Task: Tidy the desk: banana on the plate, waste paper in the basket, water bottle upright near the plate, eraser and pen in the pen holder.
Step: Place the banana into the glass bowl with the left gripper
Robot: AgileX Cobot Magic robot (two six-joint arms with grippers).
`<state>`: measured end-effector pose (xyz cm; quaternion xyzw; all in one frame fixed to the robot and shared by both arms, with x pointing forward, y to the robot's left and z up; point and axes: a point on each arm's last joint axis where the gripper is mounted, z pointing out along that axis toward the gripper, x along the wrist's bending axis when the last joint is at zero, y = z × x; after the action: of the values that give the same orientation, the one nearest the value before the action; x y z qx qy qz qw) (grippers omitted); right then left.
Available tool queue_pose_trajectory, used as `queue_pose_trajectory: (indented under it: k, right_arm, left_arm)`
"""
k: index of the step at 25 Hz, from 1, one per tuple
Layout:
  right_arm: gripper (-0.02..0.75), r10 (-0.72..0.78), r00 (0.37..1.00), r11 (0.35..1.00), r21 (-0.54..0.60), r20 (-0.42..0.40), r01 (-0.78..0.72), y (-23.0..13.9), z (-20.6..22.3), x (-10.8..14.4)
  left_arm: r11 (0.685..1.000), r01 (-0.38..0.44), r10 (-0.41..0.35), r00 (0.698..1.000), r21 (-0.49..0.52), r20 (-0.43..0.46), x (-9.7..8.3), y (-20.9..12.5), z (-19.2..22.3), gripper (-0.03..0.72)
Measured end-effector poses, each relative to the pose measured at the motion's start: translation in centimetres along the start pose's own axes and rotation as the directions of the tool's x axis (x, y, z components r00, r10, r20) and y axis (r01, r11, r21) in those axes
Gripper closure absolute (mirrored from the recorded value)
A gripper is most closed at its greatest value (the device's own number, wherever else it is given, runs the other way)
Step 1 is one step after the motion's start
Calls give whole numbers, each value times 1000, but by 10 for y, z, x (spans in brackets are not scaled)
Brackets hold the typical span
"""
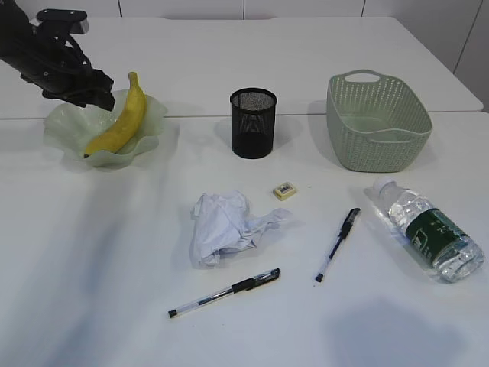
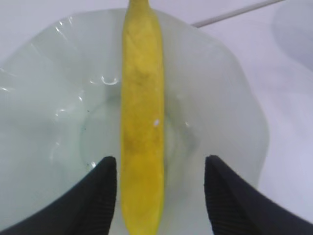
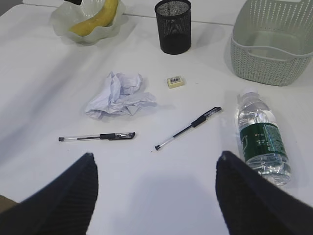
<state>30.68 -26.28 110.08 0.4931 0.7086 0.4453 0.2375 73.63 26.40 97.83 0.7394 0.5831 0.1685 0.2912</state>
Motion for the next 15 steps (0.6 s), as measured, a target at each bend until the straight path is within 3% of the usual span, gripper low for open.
queue_pose_trajectory:
  k: [8, 15]
  right_arm:
    - [183, 4, 1000, 1000, -2, -5, -4, 0, 0, 0]
    - [183, 11, 1000, 1000, -5, -12, -11, 0, 0, 1]
  left_arm:
    - [995, -15, 11, 999, 98, 46, -7, -3, -16, 274]
    - [972, -50, 49, 999, 229, 7, -6, -9, -37, 274]
